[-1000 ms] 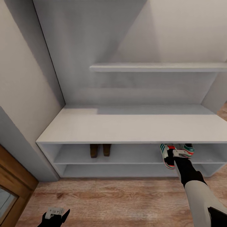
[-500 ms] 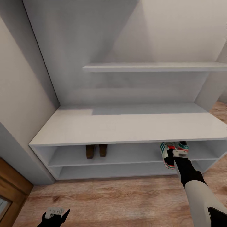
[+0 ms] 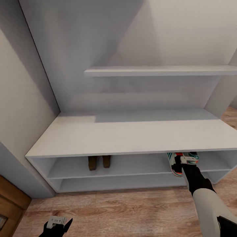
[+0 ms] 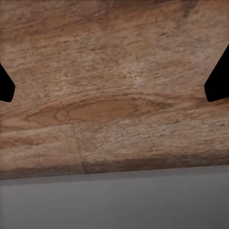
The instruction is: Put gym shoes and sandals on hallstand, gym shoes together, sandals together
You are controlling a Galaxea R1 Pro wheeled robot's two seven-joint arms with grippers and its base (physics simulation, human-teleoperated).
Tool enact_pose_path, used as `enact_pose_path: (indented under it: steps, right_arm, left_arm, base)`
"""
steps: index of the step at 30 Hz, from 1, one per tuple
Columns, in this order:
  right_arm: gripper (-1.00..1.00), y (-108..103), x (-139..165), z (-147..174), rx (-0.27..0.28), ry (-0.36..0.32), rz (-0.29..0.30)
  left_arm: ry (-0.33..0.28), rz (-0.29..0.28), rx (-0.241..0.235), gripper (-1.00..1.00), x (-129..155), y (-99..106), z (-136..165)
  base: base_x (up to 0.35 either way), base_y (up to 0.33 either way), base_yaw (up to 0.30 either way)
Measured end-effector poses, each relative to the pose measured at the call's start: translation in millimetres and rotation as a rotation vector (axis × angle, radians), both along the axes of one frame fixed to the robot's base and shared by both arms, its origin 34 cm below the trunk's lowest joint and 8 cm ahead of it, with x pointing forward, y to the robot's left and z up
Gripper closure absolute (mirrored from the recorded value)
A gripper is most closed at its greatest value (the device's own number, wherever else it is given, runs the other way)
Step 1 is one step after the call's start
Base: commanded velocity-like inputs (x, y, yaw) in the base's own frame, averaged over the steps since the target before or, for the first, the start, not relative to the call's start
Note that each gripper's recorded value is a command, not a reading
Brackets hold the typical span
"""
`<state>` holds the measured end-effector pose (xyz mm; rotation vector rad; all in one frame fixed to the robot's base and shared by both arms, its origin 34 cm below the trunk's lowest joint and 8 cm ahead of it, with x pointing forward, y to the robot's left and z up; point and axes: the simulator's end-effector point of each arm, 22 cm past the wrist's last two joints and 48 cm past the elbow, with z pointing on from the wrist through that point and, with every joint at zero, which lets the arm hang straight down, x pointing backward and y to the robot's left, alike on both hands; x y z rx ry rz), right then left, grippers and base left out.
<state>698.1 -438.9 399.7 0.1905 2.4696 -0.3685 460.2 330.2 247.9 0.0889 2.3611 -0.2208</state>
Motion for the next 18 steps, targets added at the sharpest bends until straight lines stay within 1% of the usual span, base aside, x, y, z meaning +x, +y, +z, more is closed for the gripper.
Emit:
enact_pose_path:
  steps: [9, 16, 18]
  right_arm:
    - [1.0, 0.0, -5.9, -22.3, 0.001, 0.007, 0.0]
    - [1.0, -0.1, -6.5, -25.1, 0.0, 0.011, 0.0]
    - [1.0, -0.2, -6.5, -25.0, 0.0, 0.011, 0.0]
  left_arm:
    - [0.008, 0.0, 0.0, -1.0, -7.1, 0.0, -20.7]
    - [0.014, -0.001, 0.0, -1.0, -8.8, -0.1, -22.8]
    - [0.015, 0.001, -0.001, -1.0, -8.9, -0.4, -22.9]
  base:
    - [0.0, 0.0, 0.0]
    - [0.0, 0.0, 0.0]
    - [0.143, 0.0, 0.0]
